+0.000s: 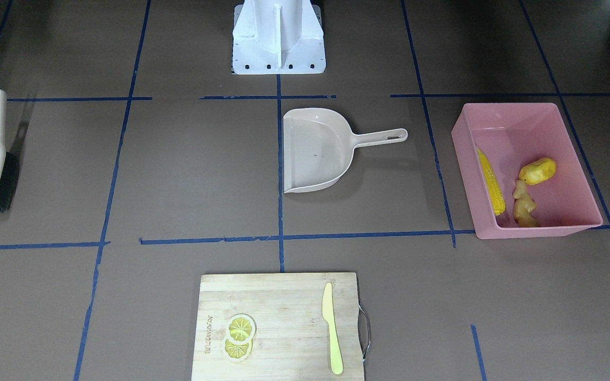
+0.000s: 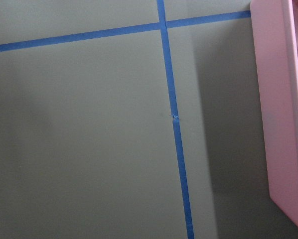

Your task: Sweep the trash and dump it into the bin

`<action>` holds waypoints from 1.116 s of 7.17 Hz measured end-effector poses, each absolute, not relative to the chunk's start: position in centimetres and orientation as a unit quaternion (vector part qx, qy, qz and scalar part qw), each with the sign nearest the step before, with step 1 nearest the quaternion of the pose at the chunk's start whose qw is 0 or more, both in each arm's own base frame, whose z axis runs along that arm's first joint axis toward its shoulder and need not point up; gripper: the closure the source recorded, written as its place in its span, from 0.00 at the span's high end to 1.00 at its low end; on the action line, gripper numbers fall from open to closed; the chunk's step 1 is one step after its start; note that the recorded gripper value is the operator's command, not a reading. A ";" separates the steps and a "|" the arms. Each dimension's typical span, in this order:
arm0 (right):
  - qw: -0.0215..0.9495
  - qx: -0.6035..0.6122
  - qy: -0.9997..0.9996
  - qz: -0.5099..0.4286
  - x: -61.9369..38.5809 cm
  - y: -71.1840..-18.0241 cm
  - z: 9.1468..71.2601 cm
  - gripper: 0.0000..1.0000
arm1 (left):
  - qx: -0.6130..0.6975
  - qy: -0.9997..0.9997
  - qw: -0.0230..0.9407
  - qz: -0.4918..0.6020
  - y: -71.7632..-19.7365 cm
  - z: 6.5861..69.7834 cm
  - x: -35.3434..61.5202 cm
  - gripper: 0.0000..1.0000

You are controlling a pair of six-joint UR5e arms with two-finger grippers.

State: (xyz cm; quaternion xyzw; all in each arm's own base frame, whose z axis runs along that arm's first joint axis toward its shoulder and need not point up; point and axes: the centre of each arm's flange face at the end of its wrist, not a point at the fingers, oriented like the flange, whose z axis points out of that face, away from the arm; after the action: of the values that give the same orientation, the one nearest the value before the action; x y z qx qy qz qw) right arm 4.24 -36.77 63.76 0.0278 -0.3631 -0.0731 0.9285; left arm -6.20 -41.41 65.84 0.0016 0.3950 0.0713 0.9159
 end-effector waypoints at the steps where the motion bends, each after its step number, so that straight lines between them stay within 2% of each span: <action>1: 0.930 0.026 -0.358 -0.073 5.9 -37.4 63.2 1.00 | 0.001 0.396 0.916 0.071 -41.3 66.0 -6.2 1.00; 8: 0.930 0.017 -0.362 -0.063 6.8 -37.4 63.2 1.00 | 0.007 0.396 0.915 0.075 -41.4 65.3 -6.0 1.00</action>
State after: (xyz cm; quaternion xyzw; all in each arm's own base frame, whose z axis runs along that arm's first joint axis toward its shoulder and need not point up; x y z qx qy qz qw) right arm 6.76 -37.42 63.24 0.0172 -0.3617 -0.0633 0.9300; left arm -6.05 -41.42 65.33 0.0069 0.3963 0.0751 0.9150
